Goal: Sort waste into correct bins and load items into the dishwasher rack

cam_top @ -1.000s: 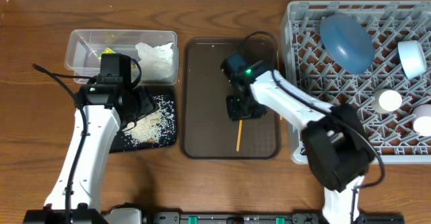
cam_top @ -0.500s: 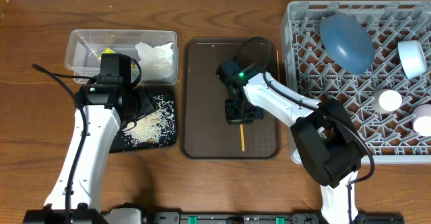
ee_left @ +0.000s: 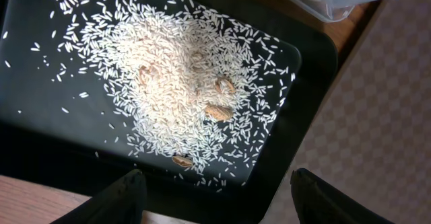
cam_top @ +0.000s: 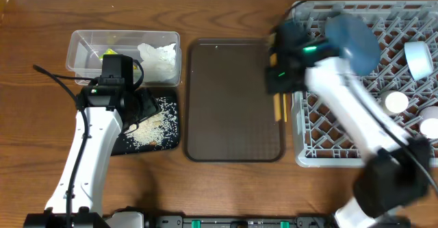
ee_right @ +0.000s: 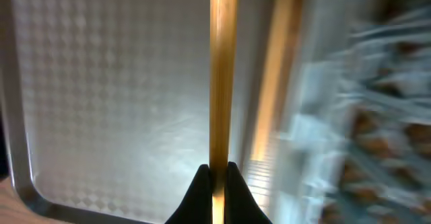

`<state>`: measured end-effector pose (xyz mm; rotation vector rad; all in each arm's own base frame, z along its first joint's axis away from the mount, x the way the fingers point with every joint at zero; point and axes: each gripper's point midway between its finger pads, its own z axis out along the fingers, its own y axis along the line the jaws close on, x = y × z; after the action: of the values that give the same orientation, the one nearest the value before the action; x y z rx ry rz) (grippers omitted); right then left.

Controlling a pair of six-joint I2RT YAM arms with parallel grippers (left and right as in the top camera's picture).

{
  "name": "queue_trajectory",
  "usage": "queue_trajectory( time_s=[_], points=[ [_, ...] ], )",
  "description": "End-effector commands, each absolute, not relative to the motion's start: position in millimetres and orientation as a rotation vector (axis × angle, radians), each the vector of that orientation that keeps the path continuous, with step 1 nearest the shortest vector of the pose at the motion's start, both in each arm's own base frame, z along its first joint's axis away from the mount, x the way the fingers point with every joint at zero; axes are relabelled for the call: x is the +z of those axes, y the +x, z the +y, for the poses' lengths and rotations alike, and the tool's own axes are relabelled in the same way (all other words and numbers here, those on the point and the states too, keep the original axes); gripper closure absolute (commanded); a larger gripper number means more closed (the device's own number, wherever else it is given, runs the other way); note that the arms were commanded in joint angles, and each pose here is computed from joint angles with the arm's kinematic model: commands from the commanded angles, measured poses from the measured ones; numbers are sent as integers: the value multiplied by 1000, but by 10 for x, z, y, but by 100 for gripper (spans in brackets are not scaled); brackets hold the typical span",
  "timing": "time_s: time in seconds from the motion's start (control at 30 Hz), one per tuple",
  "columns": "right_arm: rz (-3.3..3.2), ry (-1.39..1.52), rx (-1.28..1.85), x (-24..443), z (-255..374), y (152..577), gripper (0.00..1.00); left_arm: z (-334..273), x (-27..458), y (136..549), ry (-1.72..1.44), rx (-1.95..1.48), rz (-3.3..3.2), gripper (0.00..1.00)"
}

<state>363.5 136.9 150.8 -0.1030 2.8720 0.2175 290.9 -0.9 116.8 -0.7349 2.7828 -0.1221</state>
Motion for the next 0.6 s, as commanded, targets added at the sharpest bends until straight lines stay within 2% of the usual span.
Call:
queue_trajectory(
  time_s=[0.0, 0.23, 0.57],
  points=[
    [2875, -176, 158, 1555, 1051, 3634, 99, 21, 1176, 2921, -742, -109, 2780, 28],
    [2977, -96, 112, 1342, 643, 3560, 99, 21, 1176, 2921, -741, -109, 2780, 28],
    [3038, -70, 24, 1000, 486, 3460, 99, 20, 1175, 2920, -741, -109, 2781, 28]
  ],
)
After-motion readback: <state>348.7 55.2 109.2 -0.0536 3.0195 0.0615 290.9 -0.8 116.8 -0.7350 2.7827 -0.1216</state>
